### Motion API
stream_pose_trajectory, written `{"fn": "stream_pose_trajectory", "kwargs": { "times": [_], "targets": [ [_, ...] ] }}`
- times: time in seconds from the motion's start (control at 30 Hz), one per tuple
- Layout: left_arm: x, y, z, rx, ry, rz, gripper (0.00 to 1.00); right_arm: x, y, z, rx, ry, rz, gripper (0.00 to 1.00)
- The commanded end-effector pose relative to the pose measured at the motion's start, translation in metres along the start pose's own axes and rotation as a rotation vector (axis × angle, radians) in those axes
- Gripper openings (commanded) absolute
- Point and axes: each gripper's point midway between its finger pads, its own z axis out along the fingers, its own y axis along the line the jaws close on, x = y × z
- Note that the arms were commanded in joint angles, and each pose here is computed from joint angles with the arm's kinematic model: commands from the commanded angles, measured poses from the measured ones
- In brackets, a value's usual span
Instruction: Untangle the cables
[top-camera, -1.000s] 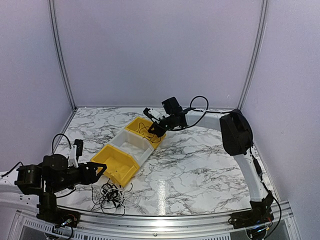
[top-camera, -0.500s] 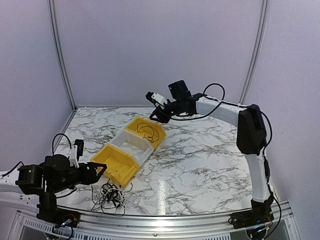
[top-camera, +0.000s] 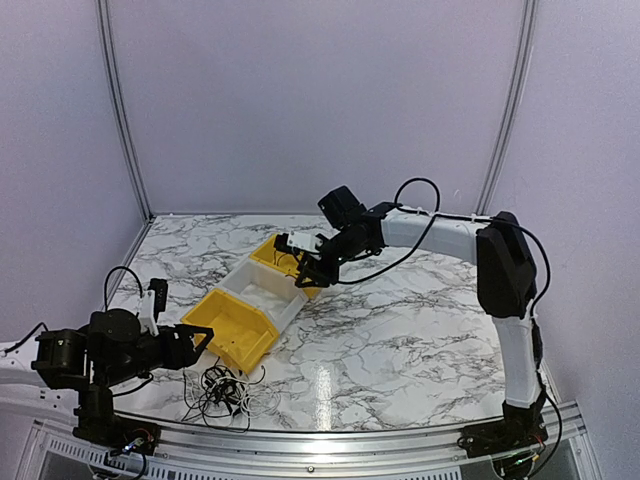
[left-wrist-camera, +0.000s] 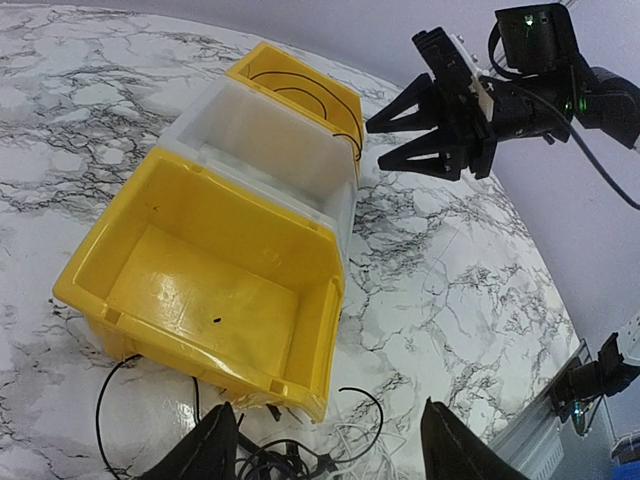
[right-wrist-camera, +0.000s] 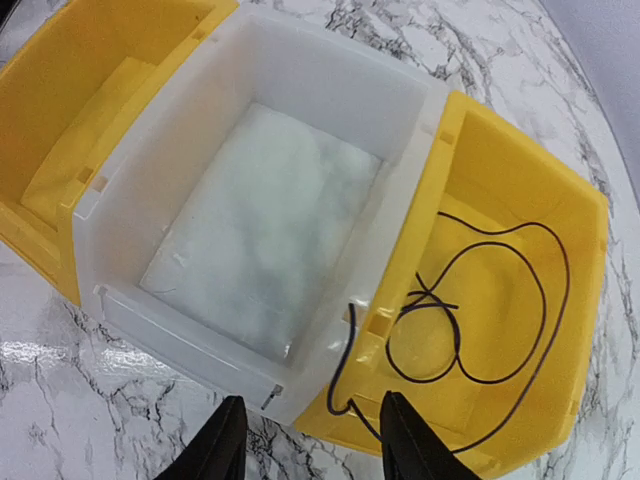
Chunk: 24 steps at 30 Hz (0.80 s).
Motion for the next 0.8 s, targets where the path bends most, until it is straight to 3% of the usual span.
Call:
{"fn": "stream_pose_trajectory", "kwargs": {
  "times": [0.0,0.53,0.77],
  "targets": [
    [-0.002,-0.003,-0.001,0.003,-0.002,0.006,0.66,0.001,-0.002,0.013,0.028,0.036,-0.019,0.46],
    [-0.001,0.001,0.001,-0.017,-0.006,0.012,0.65,0.002,-0.025,0.027,0.137,0.042,0.050,0.28],
    [-0.003,0.001,0.001,-0.024,-0.011,0.022,0.66,-0.002,-0.029,0.032,0.138,0.032,0.049,0.10]
  ]
}}
